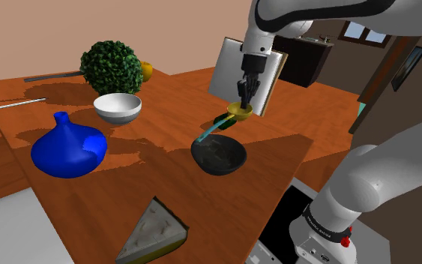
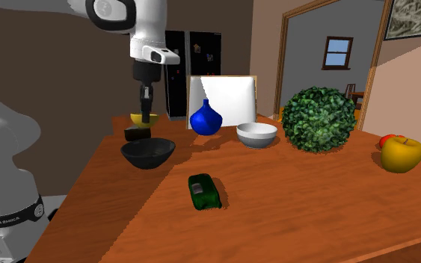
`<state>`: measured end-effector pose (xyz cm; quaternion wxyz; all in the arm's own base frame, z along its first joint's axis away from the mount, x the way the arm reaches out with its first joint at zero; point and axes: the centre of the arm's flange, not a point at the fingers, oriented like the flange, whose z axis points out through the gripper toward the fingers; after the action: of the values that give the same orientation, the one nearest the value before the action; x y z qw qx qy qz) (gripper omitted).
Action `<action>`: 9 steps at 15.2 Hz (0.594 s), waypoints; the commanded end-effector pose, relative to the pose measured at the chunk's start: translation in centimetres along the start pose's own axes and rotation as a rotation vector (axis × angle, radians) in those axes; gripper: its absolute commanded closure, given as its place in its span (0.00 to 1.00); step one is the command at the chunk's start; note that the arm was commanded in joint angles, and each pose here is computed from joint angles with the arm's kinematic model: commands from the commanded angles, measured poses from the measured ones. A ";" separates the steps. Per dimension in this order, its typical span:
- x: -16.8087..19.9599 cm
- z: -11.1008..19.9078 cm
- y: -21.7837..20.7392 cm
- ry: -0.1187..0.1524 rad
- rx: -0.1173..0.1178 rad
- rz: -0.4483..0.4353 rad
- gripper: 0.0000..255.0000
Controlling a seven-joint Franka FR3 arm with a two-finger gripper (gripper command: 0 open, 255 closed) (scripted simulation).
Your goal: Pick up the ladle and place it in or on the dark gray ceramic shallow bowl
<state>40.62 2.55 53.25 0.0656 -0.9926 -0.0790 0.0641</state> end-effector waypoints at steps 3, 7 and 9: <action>0.2 2.2 0.4 0.000 0.000 0.000 1.00; 0.5 4.2 0.7 0.000 0.000 0.000 1.00; 0.6 5.3 0.8 0.000 0.000 0.000 1.00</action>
<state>40.53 2.57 48.38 0.0656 -0.9926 -0.0790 0.0644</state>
